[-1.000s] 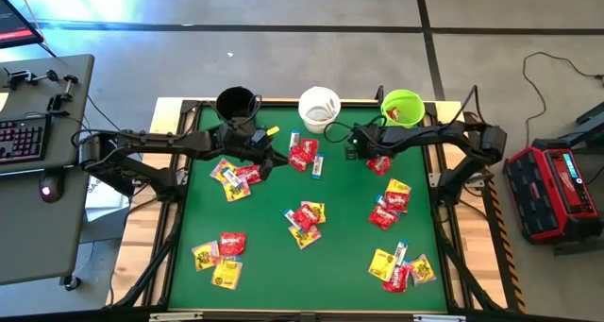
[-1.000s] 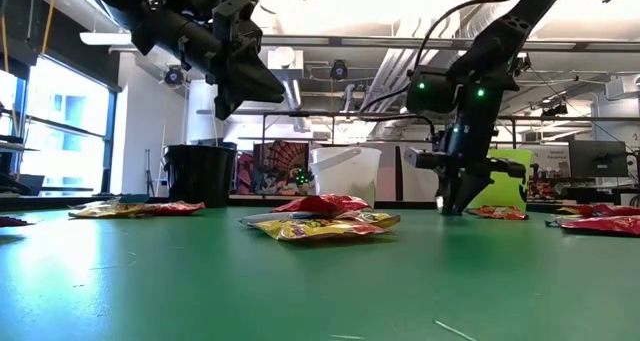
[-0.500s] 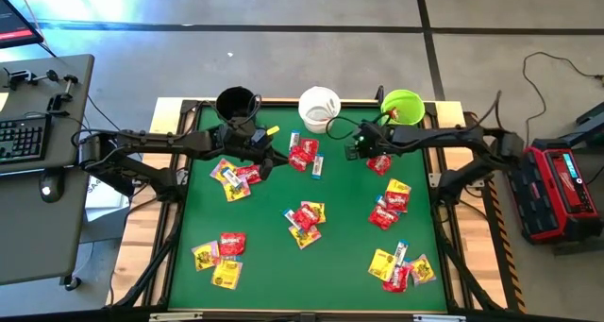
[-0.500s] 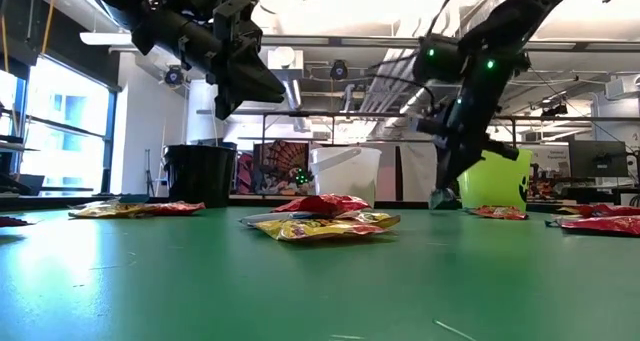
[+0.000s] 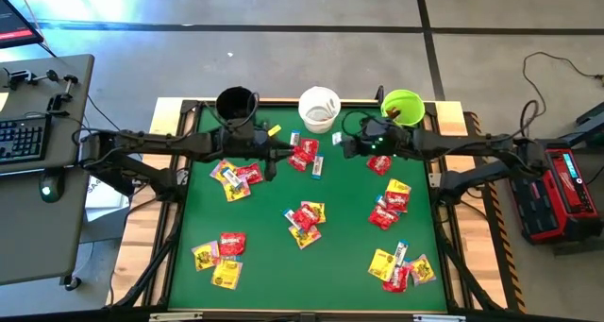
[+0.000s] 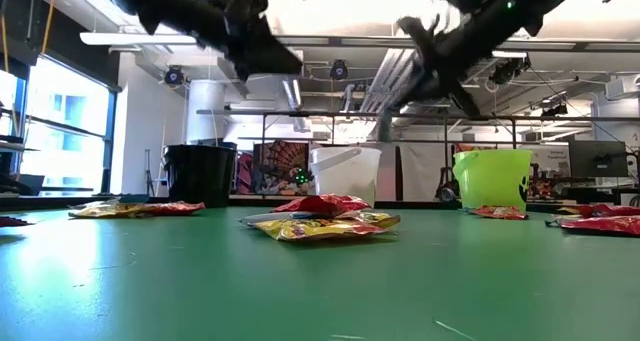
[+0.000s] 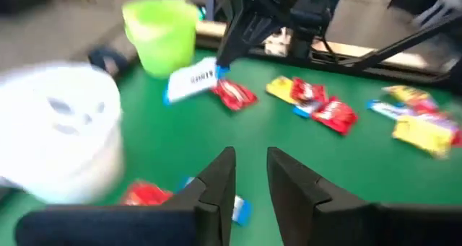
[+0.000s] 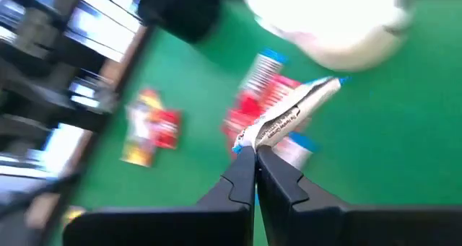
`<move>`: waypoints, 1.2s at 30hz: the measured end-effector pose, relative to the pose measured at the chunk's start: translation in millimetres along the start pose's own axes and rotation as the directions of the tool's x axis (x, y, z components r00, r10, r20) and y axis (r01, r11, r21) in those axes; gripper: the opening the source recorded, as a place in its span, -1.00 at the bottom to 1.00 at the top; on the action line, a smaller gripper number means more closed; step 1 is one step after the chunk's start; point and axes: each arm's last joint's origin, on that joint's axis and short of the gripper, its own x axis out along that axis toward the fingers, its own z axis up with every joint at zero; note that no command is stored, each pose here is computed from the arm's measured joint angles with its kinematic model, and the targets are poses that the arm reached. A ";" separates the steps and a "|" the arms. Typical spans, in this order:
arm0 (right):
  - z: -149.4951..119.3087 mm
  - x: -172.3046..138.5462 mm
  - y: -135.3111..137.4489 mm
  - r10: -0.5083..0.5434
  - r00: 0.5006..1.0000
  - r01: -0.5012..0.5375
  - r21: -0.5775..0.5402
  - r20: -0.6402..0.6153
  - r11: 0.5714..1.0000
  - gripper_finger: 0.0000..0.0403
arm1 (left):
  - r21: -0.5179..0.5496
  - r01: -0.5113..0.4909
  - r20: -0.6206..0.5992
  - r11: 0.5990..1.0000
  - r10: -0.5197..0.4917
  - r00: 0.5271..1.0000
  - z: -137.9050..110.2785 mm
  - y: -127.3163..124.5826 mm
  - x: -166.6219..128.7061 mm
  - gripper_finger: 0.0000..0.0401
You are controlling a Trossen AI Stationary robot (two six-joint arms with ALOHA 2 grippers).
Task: Sort candy by brand, put in halloween buckets
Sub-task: Put the white candy into the black bucket
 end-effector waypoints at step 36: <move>-16.3 -24.9 67.4 -0.156 0.951 0.089 -0.247 -0.266 0.965 -0.36 | -0.073 -0.034 -0.063 0.997 0.029 0.998 18.8 -3.4 13.4 -0.41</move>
